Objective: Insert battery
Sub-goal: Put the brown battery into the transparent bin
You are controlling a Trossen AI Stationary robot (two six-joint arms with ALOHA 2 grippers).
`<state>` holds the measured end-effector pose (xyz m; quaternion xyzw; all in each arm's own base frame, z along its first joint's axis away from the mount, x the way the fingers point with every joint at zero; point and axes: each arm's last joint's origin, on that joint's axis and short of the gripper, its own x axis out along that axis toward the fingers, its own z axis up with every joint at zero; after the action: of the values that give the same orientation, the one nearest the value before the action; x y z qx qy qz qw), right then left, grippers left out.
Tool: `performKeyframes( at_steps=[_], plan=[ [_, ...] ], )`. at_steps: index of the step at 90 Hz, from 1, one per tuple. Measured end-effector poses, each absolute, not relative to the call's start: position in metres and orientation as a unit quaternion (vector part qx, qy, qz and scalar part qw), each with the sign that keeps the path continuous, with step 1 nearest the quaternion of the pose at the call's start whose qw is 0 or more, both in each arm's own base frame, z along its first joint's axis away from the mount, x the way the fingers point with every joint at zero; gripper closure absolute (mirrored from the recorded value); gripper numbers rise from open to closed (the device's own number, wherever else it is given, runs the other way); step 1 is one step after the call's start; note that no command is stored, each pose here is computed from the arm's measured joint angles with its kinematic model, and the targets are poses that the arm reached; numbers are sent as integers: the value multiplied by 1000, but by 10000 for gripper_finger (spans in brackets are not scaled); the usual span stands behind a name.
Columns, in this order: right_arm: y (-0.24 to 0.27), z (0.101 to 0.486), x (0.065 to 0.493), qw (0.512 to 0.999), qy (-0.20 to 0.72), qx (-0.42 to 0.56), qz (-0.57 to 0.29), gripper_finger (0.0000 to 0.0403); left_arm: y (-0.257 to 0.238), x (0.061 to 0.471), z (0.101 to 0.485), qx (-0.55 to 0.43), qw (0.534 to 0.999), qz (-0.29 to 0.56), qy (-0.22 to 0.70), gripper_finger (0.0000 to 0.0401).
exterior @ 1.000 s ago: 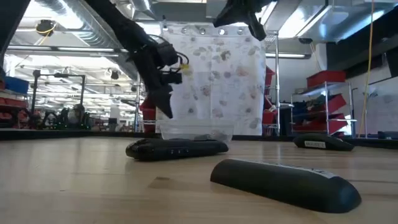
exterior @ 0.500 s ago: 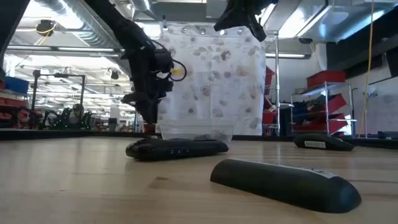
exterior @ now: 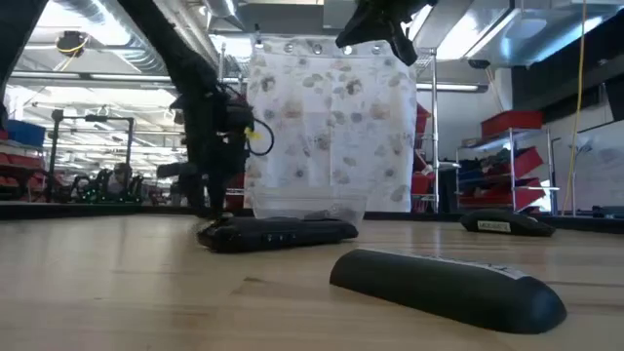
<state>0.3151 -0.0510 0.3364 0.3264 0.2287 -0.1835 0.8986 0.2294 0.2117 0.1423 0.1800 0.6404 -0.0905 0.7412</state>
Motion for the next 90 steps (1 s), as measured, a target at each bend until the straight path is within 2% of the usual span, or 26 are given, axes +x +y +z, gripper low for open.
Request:
performKeyframes(
  at_steps=[18,31,43,59,75,90],
  plan=[
    [-51,335,314,899,241,318,-180,402,186,236,131,128,741,-79,654,283],
    [-51,334,314,903,244,306,-177,402,175,243,130,49,750,-17,660,333],
    [-51,335,314,907,244,293,-178,402,173,244,130,-44,752,58,655,349],
    [-51,335,314,911,244,281,-175,402,178,238,134,-129,750,104,641,332],
    [-51,335,314,915,247,269,-172,402,179,220,146,-217,732,128,633,287],
    [-51,335,314,918,250,257,-170,402,183,216,158,-239,747,144,603,241]
  ],
)
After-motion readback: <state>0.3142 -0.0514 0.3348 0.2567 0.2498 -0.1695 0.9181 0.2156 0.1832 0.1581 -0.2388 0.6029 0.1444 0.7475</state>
